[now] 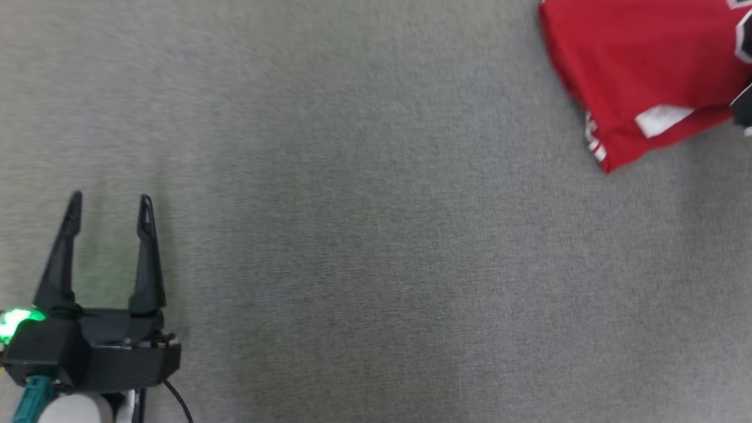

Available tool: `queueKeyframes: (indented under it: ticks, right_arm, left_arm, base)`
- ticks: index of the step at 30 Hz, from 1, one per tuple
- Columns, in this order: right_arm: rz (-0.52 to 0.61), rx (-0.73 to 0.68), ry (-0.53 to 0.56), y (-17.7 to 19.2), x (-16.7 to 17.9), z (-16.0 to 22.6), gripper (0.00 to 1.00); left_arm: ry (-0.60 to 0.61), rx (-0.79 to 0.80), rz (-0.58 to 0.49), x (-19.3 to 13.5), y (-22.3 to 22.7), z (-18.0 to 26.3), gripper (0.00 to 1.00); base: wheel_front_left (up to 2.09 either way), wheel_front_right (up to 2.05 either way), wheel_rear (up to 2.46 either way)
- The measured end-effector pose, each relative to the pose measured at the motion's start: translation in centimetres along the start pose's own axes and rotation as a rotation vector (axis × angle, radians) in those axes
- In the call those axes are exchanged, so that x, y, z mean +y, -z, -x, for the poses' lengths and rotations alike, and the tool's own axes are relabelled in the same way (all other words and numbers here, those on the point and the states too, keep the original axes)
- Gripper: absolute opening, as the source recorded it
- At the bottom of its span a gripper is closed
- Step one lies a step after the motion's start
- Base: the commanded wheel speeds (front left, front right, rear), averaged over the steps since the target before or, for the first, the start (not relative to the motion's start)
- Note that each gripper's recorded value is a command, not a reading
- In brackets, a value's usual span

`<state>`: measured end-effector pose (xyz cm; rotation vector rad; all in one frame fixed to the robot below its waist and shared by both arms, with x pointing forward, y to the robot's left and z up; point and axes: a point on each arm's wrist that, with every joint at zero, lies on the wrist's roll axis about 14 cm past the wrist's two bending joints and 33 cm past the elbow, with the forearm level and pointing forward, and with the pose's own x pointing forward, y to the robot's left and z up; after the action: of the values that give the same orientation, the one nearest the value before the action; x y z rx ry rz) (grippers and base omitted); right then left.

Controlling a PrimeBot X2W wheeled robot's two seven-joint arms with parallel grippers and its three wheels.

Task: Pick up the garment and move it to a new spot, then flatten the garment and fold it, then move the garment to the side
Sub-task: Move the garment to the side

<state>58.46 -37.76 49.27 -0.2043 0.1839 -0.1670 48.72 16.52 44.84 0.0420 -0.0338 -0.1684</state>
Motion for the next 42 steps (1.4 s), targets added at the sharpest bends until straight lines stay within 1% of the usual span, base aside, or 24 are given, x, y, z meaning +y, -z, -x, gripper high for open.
queueKeyframes:
  ticks: [7,9,14,19,24,25,26,32,38,42]
  right_arm:
    - [0.106,0.026,0.096,-0.1,-5.4,-0.6,0.00]
    - [0.127,0.034,0.116,-0.1,-6.5,-0.8,0.00]
    - [0.179,0.046,0.137,-0.1,-7.7,-1.2,0.00]
    - [0.260,0.060,0.168,-0.7,-9.6,-1.5,0.00]
    - [0.285,0.093,0.193,-0.5,-10.4,-2.0,0.00]
    - [0.290,0.095,0.193,-0.4,-10.4,-2.0,0.20]
    - [0.302,0.086,0.189,-0.5,-10.3,-2.2,1.00]
    - [0.319,0.034,0.192,-1.8,-10.3,-2.1,1.00]
    - [0.257,-0.055,0.152,-3.8,-8.1,-1.6,1.00]
    - [0.219,-0.125,0.124,-5.9,-6.9,-0.4,1.00]
  left_arm:
    - [0.097,-0.009,-0.005,-2.2,2.0,-2.6,1.00]
    - [0.121,-0.011,0.004,-3.0,2.5,-3.2,1.00]
    - [0.154,-0.012,0.015,-4.0,3.6,-4.1,1.00]
    - [0.175,-0.011,0.026,-4.7,4.6,-4.7,1.00]
    - [0.176,-0.010,0.034,-5.0,5.2,-5.0,1.00]
    - [0.175,-0.009,0.035,-5.0,5.3,-5.0,1.00]
    - [0.170,-0.008,0.036,-4.9,5.4,-4.9,1.00]
    - [0.143,-0.007,0.048,-4.5,5.1,-4.7,1.00]
    - [0.088,0.003,0.071,-3.7,4.4,-4.2,1.00]
    - [0.043,0.038,0.092,-2.9,4.1,-2.6,1.00]
  base:
    - [0.00,0.00,0.00]
    - [0.00,0.00,0.00]
    - [0.00,0.00,0.00]
    - [0.00,0.00,0.00]
    - [0.00,0.00,0.00]
    - [0.00,0.00,0.00]
    - [0.00,0.00,0.00]
    - [0.00,0.00,0.00]
    - [0.00,0.00,0.00]
    - [0.00,0.00,0.00]
